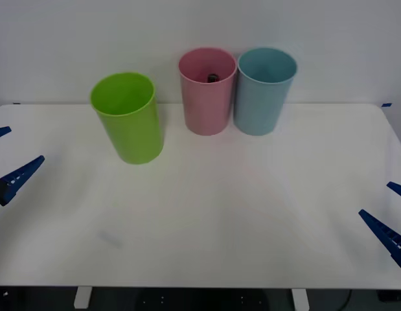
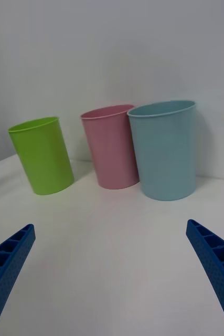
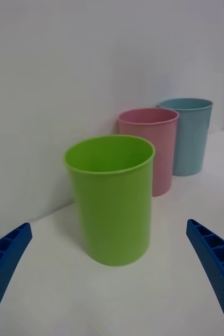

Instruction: Grasp the object on the table and drop it into the matching bin: aluminum can to the light blue bin, PET bottle to the pink bin.

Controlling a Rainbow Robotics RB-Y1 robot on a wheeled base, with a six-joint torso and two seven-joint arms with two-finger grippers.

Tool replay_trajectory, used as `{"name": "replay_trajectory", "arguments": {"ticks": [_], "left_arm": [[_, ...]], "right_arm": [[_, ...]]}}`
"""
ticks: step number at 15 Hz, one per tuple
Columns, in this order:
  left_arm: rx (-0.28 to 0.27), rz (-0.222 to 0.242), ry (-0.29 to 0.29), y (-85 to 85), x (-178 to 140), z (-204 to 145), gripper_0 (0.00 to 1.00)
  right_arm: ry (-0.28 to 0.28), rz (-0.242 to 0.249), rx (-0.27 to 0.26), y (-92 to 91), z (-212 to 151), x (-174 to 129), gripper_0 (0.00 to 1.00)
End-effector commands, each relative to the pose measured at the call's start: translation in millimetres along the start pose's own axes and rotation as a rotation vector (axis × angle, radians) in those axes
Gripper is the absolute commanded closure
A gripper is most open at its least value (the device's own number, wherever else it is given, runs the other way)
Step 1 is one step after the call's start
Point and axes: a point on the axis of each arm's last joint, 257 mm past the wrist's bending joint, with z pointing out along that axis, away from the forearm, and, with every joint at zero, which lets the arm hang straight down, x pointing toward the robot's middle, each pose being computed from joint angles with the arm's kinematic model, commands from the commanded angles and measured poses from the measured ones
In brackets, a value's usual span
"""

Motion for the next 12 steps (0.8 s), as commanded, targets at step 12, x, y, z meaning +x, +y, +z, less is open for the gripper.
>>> {"name": "replay_trajectory", "arguments": {"ticks": [12], "left_arm": [[0.004, -0.073, 0.069, -21.0, 27.8, -49.8, 0.0]], "right_arm": [[0.0, 0.0, 0.0, 0.0, 0.0, 0.0, 0.0]]}}
